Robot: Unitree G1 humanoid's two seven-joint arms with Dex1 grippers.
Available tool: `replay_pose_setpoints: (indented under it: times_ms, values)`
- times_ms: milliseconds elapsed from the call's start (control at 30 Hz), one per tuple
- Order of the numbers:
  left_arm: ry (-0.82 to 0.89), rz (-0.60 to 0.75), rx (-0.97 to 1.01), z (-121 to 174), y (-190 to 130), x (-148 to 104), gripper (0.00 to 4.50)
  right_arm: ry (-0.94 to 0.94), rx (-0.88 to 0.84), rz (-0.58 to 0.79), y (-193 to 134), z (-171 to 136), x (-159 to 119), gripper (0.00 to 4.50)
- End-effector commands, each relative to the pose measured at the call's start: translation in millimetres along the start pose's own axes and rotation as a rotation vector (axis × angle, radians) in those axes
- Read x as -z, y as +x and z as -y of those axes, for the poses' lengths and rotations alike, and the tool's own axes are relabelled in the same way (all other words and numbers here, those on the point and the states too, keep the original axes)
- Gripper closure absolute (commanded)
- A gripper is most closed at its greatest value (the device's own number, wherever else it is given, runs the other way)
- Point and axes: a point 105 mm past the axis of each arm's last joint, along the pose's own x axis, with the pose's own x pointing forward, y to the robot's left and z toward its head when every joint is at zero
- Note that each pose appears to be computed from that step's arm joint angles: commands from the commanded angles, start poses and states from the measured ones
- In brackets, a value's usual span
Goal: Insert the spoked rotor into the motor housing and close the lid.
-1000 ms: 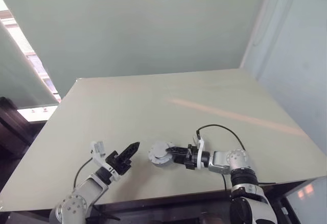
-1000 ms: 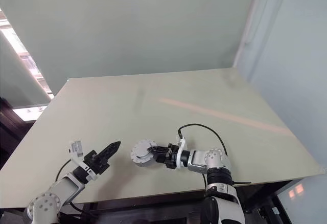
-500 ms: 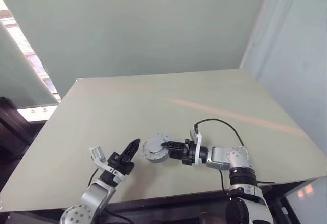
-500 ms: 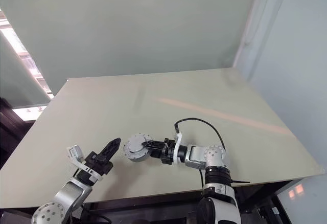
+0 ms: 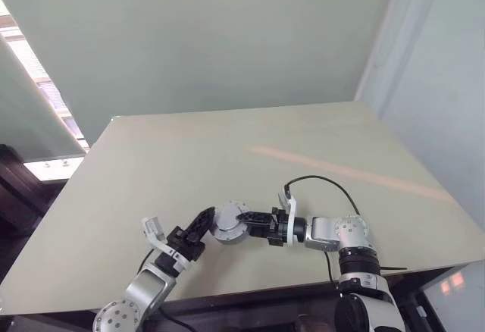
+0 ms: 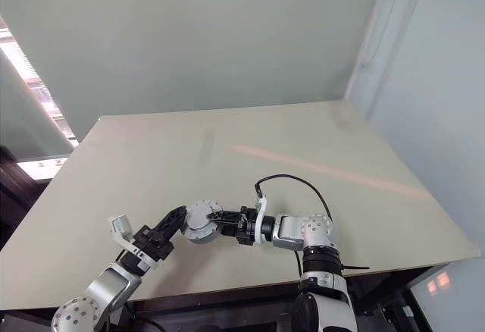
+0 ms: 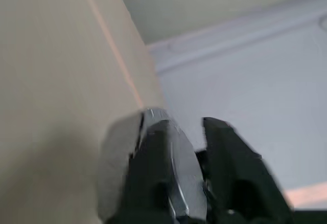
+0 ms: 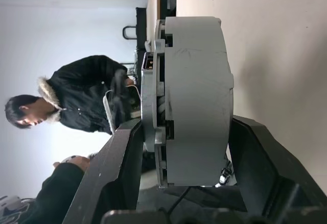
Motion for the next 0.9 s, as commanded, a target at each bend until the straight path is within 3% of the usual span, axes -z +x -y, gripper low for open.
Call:
replay_pose_setpoints:
  times_ms: [33,233,567,900]
  values:
    - [0.033,0.085,0.02,6.4,-7.4,-24.3,2.13,-0.054,-0.123,0.009,9.9,-31.0,-4.0,2.22]
    - [0.025,0.103,-0.023,-3.8,-14.5,-27.6,0.05,-0.057,-0.126,0.016,9.0,-32.5,-7.3,2.22]
    - [-0.058,0.123,-0.02,-13.4,-3.0,-13.4,0.0,-0.06,-0.141,0.011,9.9,-36.7,-6.6,2.22]
    - [-0.176,-0.031,0.031,-13.0,11.4,28.2,0.0,-0.067,-0.151,-0.001,12.5,-41.0,-4.1,2.22]
